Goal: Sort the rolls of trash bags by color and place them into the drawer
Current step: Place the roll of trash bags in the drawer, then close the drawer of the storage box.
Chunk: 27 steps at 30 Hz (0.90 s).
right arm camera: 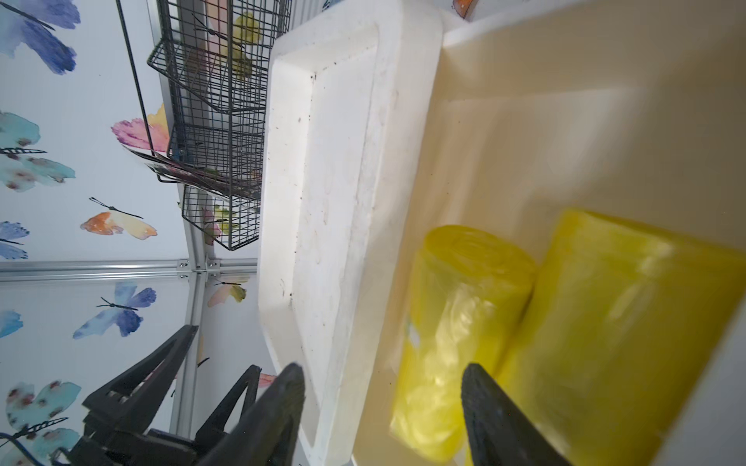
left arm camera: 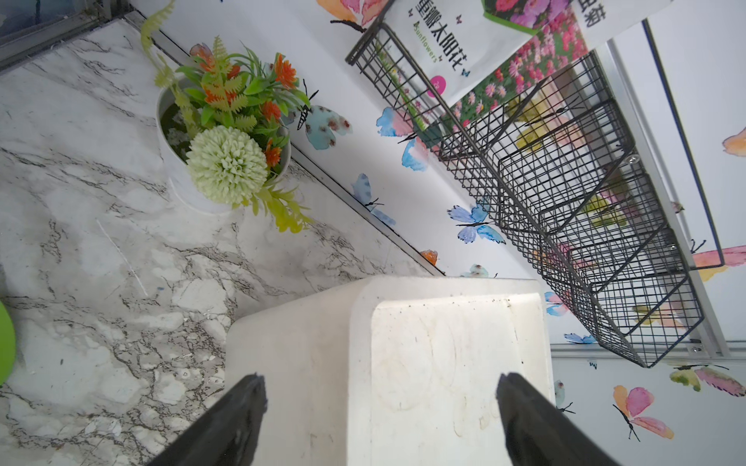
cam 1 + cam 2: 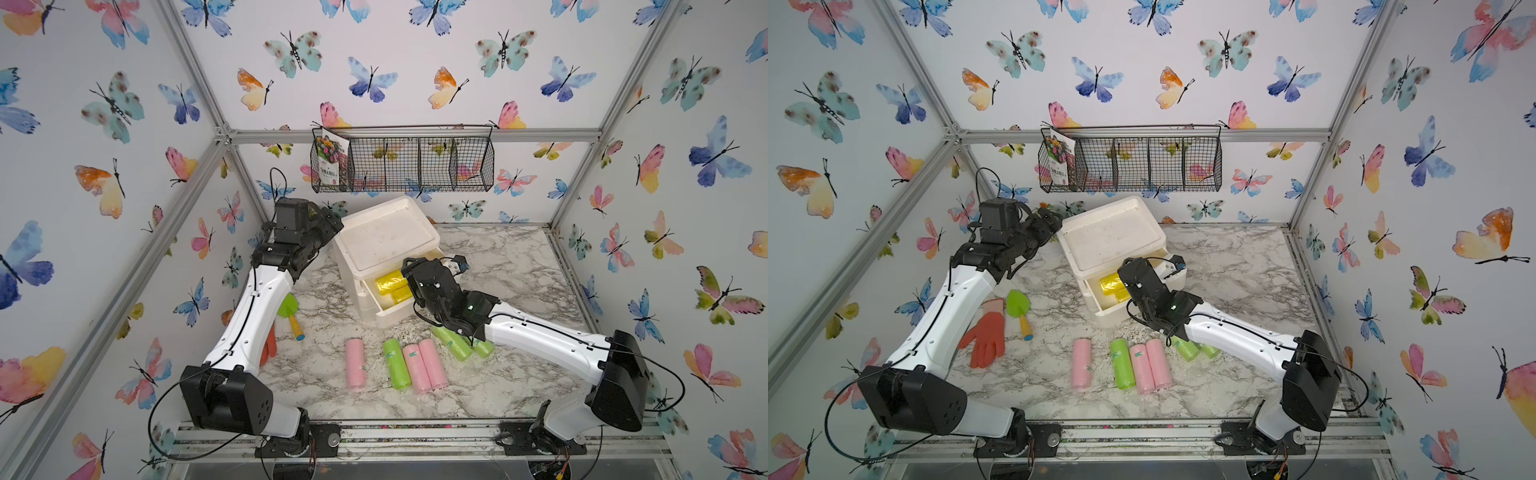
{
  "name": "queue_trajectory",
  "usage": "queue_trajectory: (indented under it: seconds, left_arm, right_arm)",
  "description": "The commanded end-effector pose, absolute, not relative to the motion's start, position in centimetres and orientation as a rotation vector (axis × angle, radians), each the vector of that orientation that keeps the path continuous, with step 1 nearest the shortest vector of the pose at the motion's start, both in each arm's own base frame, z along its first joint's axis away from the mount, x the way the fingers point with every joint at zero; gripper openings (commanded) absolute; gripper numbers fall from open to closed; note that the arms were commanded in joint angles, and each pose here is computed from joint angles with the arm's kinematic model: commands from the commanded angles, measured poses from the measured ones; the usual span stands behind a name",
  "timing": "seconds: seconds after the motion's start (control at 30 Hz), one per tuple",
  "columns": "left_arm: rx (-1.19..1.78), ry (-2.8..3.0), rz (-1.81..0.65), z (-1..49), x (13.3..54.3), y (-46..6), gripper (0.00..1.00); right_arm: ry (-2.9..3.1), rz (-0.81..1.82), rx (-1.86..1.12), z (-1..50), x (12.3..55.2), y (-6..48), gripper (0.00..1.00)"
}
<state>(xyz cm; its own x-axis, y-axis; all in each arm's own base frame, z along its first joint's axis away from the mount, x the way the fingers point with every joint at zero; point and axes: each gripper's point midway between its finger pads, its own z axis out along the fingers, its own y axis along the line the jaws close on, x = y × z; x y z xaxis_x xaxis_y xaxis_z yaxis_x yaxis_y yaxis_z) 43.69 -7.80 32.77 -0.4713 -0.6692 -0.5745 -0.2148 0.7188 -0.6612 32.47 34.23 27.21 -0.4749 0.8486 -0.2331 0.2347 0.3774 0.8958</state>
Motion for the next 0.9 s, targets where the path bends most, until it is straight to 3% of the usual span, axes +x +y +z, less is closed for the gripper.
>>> queue_trajectory:
  seconds: [0.0,0.17,0.43,0.53,0.57,0.63,0.87]
  left_arm:
    - [-0.657,2.023,-0.665,33.3,44.2,-7.9,0.91]
    - [-0.659,2.025,-0.652,33.3,44.1,-7.7,0.91]
    - [-0.665,2.04,-0.636,32.8,44.2,-7.6,0.91]
    - [-0.655,2.051,-0.617,32.6,44.2,-7.5,0.91]
    - [-0.652,2.059,-0.606,32.5,44.2,-7.4,0.91]
    - [-0.648,2.071,-0.586,32.3,44.1,-7.3,0.9]
    - [-0.648,2.079,-0.568,32.6,43.5,-7.0,0.9]
  right_arm:
    - [1.906,1.139,0.944,28.2,32.7,34.5,0.69]
    - [1.932,1.161,0.824,28.7,31.8,34.4,0.69]
    - [2.069,0.861,0.403,29.9,29.0,30.7,0.61]
    - [2.168,0.677,0.298,28.0,27.8,28.4,0.47]
    - [2.199,0.622,0.281,27.0,27.4,27.6,0.37]
    - [2.238,0.532,0.24,25.4,26.9,26.4,0.04]
    - [2.284,0.369,0.16,21.9,26.8,25.2,0.02]
